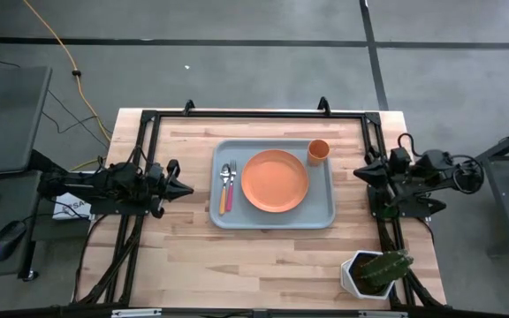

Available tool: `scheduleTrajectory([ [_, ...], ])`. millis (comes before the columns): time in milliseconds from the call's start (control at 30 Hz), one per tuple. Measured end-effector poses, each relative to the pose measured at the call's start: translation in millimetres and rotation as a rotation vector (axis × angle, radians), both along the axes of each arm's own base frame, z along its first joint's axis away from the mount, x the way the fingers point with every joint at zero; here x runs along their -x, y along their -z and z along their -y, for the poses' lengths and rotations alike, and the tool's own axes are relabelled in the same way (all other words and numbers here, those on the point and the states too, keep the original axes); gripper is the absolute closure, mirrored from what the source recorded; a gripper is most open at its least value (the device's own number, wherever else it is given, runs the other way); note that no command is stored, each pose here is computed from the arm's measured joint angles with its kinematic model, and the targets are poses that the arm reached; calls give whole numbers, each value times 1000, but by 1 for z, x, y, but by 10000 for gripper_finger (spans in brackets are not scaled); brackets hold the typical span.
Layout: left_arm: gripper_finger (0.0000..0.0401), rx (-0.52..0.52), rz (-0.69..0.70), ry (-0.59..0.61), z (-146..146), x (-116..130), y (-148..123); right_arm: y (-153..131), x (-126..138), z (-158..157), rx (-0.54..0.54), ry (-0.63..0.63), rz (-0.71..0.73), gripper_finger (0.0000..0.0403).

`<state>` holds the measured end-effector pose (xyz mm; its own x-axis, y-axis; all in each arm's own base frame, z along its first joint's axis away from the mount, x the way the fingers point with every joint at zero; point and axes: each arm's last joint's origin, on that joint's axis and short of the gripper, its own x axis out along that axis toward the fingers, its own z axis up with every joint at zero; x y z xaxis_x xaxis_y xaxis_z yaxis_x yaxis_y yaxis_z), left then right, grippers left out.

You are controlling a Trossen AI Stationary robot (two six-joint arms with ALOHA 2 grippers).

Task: Pick and place plate/cup/fork/spoon on tray
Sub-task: Return to Home Position

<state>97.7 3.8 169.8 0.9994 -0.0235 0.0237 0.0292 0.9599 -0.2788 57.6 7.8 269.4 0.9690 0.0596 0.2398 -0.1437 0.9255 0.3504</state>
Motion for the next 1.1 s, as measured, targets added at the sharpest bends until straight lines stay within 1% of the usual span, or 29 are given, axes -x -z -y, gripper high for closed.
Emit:
scheduleTrajectory([
  [133,401,0,0,-3,0,0,0,1,1,0,11,-4,-41,403],
  [233,401,0,-1,-6,0,0,0,3,0,0,5,-4,-41,403],
  [333,401,0,-1,-7,0,0,0,11,-5,-1,-8,-8,-53,403],
  [567,401,0,-2,-6,0,0,0,36,-20,-5,-46,-28,3,403],
  [800,401,0,-3,-6,0,0,0,56,-27,-6,-72,-39,-30,403],
  [1100,401,0,-4,-6,0,0,1,75,-34,-8,-74,-57,-48,403],
])
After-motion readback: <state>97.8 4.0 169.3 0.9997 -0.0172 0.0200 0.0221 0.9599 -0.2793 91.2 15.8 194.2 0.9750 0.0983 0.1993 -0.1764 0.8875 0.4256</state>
